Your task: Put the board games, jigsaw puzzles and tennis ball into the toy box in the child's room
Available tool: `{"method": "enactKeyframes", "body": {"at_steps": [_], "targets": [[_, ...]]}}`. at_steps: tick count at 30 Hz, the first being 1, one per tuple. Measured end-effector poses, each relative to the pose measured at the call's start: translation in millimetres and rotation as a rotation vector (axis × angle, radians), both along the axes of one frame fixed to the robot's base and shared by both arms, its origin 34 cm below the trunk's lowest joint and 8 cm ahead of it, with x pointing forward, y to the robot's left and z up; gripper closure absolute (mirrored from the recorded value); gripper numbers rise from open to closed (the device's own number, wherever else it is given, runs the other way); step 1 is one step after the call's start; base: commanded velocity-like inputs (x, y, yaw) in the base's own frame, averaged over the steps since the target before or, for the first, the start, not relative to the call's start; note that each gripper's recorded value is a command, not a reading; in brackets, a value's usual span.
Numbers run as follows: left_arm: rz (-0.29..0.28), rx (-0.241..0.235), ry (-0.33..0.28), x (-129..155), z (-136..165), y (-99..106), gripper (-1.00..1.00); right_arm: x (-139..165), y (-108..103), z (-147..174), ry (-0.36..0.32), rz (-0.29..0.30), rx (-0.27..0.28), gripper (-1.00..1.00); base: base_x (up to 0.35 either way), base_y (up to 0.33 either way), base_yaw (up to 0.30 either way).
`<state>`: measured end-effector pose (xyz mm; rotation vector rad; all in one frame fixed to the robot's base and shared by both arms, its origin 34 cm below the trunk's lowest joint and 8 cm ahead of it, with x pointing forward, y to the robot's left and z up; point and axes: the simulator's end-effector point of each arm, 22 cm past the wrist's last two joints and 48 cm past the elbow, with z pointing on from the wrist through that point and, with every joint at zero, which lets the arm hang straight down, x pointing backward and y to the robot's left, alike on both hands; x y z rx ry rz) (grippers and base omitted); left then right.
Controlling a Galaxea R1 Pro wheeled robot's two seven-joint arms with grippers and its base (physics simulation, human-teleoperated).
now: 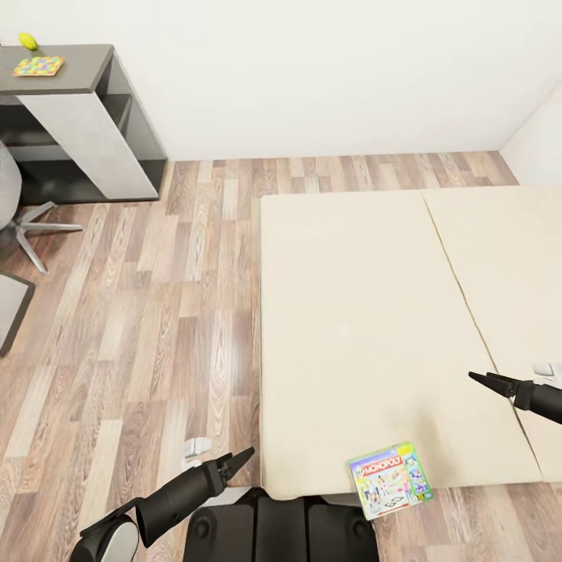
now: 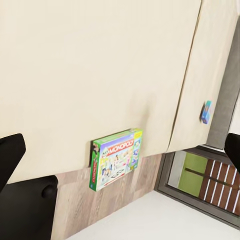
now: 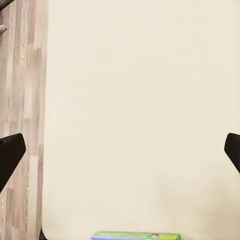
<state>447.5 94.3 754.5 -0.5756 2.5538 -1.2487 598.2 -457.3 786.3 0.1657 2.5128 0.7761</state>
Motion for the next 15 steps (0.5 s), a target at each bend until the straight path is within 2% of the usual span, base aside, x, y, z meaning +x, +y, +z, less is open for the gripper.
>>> {"method": "enactKeyframes", "body": {"at_steps": [15], "targets": [[0.000,0.000,-0.023,6,8,0,-1.00,5,1,12,-0.025,0.000,0.002,-1.00,0.000,0.000,0.000]]}}
